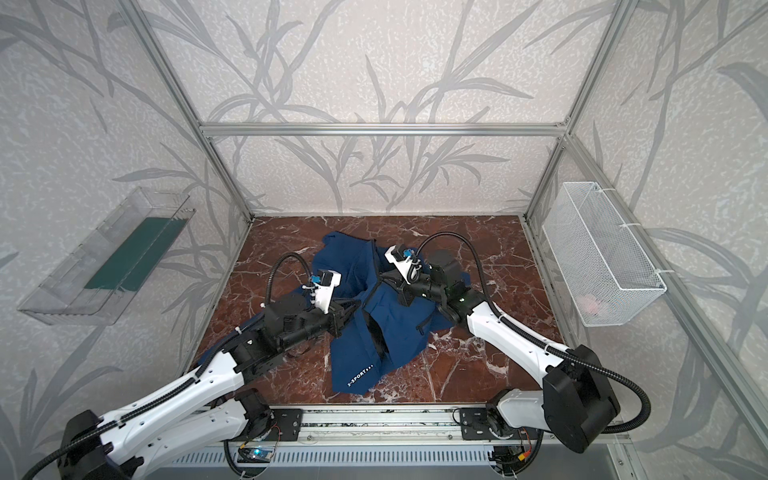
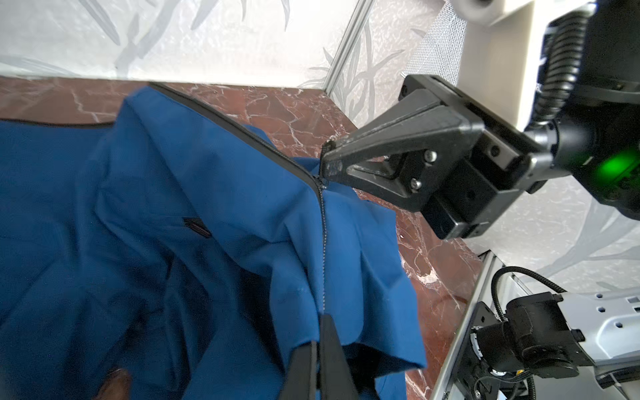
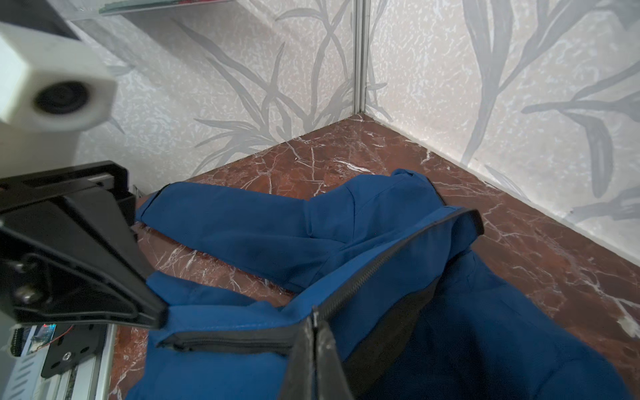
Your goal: Zip up the jacket
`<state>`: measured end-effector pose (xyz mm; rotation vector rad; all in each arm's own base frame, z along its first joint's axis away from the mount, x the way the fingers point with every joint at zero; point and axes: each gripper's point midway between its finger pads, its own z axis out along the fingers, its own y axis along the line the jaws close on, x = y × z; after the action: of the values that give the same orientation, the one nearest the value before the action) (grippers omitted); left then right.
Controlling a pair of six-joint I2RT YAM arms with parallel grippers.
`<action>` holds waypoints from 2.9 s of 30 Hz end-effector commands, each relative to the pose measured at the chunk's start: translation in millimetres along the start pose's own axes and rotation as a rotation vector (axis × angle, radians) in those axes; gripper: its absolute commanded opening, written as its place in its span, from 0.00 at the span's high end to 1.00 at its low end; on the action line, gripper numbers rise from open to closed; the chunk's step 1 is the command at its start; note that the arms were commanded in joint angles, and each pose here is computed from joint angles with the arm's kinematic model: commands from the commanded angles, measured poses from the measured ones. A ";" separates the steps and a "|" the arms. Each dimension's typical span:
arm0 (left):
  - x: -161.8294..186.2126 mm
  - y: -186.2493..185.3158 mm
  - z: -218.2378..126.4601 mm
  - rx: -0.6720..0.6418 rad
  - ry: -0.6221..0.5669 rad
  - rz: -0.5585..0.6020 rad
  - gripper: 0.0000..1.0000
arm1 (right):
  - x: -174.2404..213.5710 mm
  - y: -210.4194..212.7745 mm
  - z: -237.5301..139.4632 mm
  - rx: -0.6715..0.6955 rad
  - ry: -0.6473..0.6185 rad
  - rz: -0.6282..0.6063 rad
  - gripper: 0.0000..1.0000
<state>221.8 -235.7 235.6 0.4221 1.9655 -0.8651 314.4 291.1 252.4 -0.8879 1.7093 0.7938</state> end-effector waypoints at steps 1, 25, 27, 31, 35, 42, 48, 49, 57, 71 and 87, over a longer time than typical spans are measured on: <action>63.5 29.7 -45.9 -0.150 0.263 0.032 1.00 | -55.1 -110.3 -33.2 0.481 -0.144 0.013 1.00; -22.5 1.8 -74.9 -0.083 -0.048 -0.087 0.91 | -90.4 -127.6 -37.6 0.332 -0.177 0.201 1.00; -31.7 -9.2 -58.2 -0.033 -0.047 -0.121 0.69 | -86.5 -104.7 -38.7 0.266 -0.173 0.223 1.00; -33.7 -36.2 -27.9 0.149 -0.052 -0.202 0.41 | -76.3 -71.7 -41.7 0.197 -0.195 0.286 1.00; -31.7 -47.2 -16.9 0.240 -0.117 -0.288 0.28 | -64.6 -48.7 -41.2 0.172 -0.209 0.317 1.00; -24.8 -52.6 -5.9 0.226 -0.119 -0.209 0.03 | -52.5 -31.8 -39.8 0.171 -0.180 0.320 1.00; -15.2 -44.3 26.1 0.058 -0.036 0.087 0.02 | -54.9 -11.5 -35.5 0.145 -0.155 0.293 1.00; -15.1 -44.0 31.7 0.045 -0.029 0.110 0.02 | -55.1 -7.0 -34.0 0.135 -0.151 0.287 1.00; -16.2 -33.6 59.7 -0.068 -0.014 0.156 0.39 | -59.3 28.5 -33.0 0.041 -0.166 0.220 1.00; 53.0 -17.9 11.9 -0.122 0.177 0.081 1.00 | -62.0 -10.2 -9.0 0.219 -0.203 0.183 1.00; 133.1 -4.9 -50.2 -0.163 0.446 -0.166 1.00 | 34.2 10.2 25.4 0.223 0.098 0.447 1.00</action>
<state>166.7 -228.2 183.8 0.3135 2.2337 -0.7372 269.6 352.6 217.9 -0.7092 2.0125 1.1037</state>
